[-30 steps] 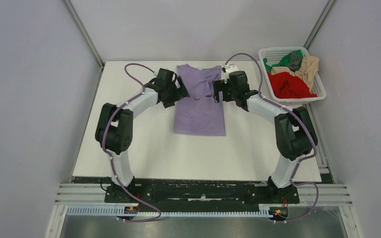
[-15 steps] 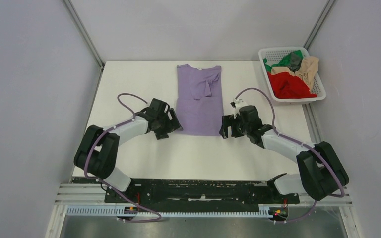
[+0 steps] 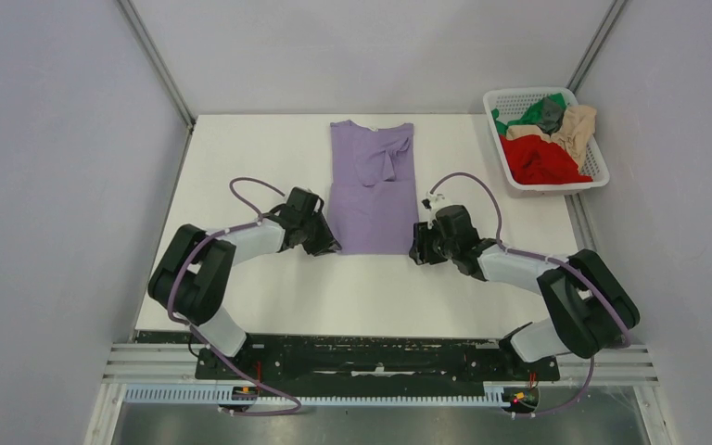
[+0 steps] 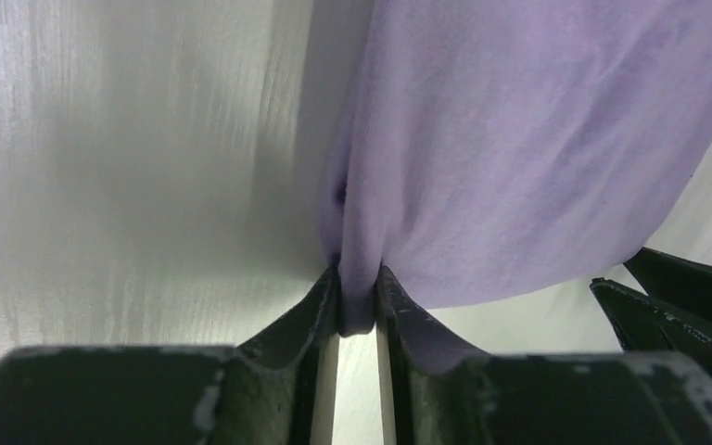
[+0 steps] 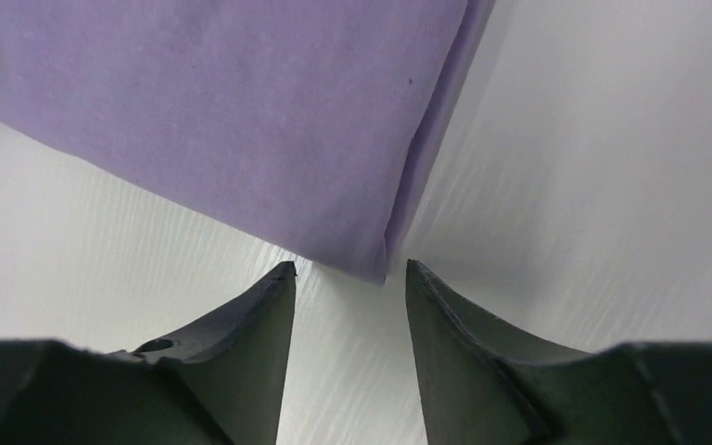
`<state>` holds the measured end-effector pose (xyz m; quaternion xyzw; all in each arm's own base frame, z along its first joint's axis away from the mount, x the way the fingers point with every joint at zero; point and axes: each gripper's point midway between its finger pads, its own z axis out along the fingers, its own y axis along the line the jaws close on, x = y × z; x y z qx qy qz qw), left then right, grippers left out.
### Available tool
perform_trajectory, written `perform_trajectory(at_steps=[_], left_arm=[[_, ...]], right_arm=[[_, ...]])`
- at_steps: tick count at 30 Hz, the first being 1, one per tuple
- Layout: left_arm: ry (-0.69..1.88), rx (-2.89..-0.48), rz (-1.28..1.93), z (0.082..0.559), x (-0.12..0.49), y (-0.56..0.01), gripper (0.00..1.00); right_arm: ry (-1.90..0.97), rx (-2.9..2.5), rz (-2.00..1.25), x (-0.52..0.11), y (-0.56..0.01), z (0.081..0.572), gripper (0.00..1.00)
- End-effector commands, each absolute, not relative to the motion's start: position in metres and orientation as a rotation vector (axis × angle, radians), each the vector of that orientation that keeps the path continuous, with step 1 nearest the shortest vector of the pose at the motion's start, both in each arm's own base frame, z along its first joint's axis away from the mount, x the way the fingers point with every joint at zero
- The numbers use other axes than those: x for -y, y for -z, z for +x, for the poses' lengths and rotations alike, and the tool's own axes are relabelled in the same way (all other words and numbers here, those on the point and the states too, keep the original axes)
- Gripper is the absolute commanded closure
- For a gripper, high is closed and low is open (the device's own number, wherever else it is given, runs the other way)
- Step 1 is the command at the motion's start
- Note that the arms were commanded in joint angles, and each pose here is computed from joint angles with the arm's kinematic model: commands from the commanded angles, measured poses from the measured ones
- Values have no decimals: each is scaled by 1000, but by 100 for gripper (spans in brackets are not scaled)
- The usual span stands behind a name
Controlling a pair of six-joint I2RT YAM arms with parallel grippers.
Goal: Fold and stack the t-shirts
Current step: Grab one side of the 2/3 rectangular tshirt with both arms, then fold the long partially folded tshirt into a neat square
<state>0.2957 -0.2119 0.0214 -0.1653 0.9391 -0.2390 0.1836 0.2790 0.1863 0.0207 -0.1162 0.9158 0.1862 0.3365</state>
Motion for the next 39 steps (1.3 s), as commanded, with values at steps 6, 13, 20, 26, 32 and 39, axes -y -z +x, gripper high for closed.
perform_trajectory(at_steps=[6,13,20,26,32,39], left_arm=[[655,-2675,-477,294,216,-18,98],[584,-2693,-435,253,205,-30,98],[545,-2715,-403,171,186,-54,98],[764,-2674,-302,139,201,-109,98],[837,-2496,-233,169,216,-152,98],[826,-2301,-296,242,229,-190,98]], right_arm=[[-535,-2414,-318,-200,-8,272,95],[-592,-2414,-441,-202,-22,220,100],[-869,-2466,-676,-213,-37,129,100],[-1071,-2294,-722,-227,-97,111,100],[-826,-2164,-634,-222,-138,164,100],[-598,-2059,-471,-213,-175,239,100]])
